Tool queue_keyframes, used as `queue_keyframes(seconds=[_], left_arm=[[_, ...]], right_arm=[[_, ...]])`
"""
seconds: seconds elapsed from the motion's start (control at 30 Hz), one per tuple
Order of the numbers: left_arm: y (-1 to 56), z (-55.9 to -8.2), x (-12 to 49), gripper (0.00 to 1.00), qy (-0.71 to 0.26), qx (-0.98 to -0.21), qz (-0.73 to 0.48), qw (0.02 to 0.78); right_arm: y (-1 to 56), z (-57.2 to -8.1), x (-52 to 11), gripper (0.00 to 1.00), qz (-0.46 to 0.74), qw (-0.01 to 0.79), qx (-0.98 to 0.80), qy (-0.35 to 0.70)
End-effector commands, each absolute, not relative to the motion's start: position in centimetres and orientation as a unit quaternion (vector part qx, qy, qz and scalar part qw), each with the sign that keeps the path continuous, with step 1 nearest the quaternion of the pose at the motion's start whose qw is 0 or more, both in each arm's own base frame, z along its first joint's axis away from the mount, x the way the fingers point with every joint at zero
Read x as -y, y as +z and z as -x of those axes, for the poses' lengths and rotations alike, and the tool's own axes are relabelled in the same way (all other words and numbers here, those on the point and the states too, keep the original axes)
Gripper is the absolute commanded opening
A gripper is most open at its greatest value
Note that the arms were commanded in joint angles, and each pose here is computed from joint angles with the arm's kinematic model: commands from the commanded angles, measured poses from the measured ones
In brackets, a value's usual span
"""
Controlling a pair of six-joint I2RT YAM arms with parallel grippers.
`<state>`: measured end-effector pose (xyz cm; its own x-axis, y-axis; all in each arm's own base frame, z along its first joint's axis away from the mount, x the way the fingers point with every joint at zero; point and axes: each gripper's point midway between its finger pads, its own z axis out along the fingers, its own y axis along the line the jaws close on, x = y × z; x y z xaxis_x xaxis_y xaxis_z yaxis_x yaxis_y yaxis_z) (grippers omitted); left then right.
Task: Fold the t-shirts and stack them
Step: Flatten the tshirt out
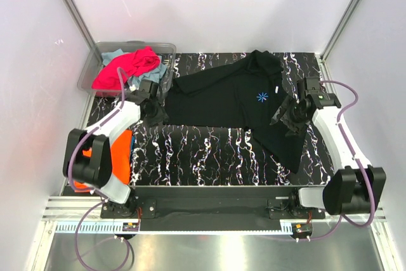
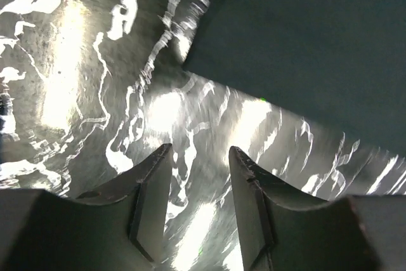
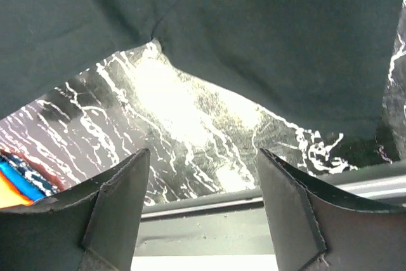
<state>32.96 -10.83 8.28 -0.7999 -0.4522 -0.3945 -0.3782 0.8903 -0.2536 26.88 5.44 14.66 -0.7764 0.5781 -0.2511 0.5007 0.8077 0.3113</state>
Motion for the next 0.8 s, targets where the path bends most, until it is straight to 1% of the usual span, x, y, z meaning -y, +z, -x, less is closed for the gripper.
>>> queue_keyframes(seconds=[0.0,0.07,0.1,0.23,0.5,0.63,0.77], left_arm=[[7.5,-36.2,11.0,0.45,-0.134,-0.908,0.320,0.235],[6.9,-37.2,10.9,0.45,-0.154,-0.902,0.334,0.229],[6.1,-37.5,10.8,0.42,-0.154,-0.902,0.338,0.222],[5.1,-38.4,9.8,0.38,-0.149,-0.897,0.356,0.216],[3.2,-37.6,10.3,0.38,-0.152,-0.896,0.375,0.181],[1.9,-36.8,10.2,0.40,-0.145,-0.899,0.381,0.162],[0.8,-36.4,10.3,0.39,-0.137,-0.901,0.385,0.146]], right_arm=[[17.2,-26.2,-5.3,0.76,-0.302,0.189,-0.927,0.121],[17.3,-26.1,-5.5,0.76,-0.305,0.179,-0.927,0.123],[17.5,-26.1,-6.0,0.76,-0.307,0.171,-0.926,0.136],[17.5,-25.6,-6.2,0.76,-0.319,0.169,-0.922,0.142],[17.1,-25.3,-5.8,0.76,-0.337,0.170,-0.917,0.131],[17.1,-25.4,-5.8,0.76,-0.346,0.171,-0.913,0.131],[16.8,-25.2,-5.6,0.76,-0.364,0.168,-0.908,0.124]])
